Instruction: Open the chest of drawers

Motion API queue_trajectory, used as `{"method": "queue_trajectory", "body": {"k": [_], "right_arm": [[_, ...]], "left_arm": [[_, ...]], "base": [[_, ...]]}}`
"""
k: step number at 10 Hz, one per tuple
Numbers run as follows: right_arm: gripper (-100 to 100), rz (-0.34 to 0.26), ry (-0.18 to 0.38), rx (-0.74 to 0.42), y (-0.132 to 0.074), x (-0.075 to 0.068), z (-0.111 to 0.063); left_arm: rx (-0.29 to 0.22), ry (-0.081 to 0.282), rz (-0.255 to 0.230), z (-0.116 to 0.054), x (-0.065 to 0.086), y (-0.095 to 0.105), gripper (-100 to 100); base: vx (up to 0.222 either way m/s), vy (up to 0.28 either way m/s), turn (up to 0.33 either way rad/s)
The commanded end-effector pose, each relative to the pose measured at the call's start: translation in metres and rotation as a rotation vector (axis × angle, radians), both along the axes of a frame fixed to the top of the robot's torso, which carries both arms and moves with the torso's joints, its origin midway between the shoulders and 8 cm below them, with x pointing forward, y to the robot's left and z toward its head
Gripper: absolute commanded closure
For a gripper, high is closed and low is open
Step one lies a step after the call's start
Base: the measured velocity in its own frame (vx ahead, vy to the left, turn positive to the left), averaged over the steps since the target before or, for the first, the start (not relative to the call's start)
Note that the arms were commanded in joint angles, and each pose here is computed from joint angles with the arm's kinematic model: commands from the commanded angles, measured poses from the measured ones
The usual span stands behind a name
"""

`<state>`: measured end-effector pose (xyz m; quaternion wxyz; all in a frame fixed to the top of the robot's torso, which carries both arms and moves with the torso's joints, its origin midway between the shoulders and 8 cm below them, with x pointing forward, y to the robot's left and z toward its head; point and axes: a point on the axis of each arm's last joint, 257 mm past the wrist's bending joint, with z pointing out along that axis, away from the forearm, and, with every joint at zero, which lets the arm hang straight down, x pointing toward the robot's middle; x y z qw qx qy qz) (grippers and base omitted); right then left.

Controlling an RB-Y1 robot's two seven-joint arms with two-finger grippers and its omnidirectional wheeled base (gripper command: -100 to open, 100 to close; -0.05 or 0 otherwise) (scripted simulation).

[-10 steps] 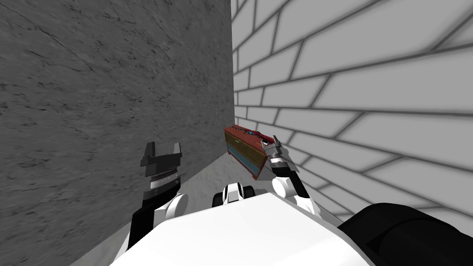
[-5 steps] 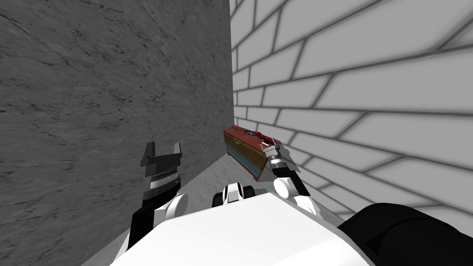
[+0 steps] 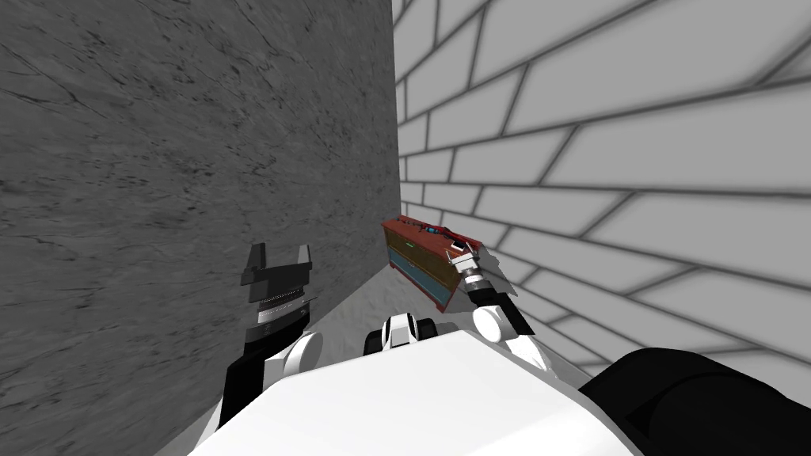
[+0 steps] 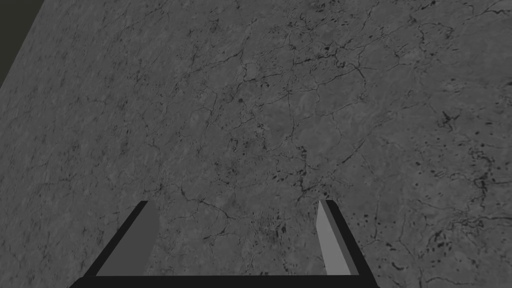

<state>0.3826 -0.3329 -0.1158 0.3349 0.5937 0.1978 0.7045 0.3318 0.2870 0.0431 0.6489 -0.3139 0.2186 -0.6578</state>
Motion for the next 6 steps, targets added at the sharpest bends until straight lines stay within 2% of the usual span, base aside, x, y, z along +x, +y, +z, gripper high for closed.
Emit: {"method": "queue_trajectory", "body": {"k": [1,2,3,5,6], "right_arm": [[-100,0.025,0.046,0.100,-0.004,0.001,-0.018],[-100,0.028,0.044,0.129,-0.005,0.001,-0.018],[-100,0.044,0.086,0.186,-0.007,0.001,-0.035],[-100,0.048,0.083,0.231,-0.007,0.001,-0.036],[-100,0.063,0.125,0.297,-0.009,0.001,-0.052]], "left_arm": [[0.000,0.000,0.000,0.000,0.000,0.000,0],[0.000,0.000,0.000,0.000,0.000,0.000,0],[0.000,0.000,0.000,0.000,0.000,0.000,0],[0.000,0.000,0.000,0.000,0.000,0.000,0],[0.000,0.000,0.000,0.000,0.000,0.000,0]], "base": [[0.063,0.040,-0.072],[0.063,0.036,-0.049],[0.086,0.060,-0.085],[0.065,0.042,-0.010],[0.062,0.037,-0.064]]}}
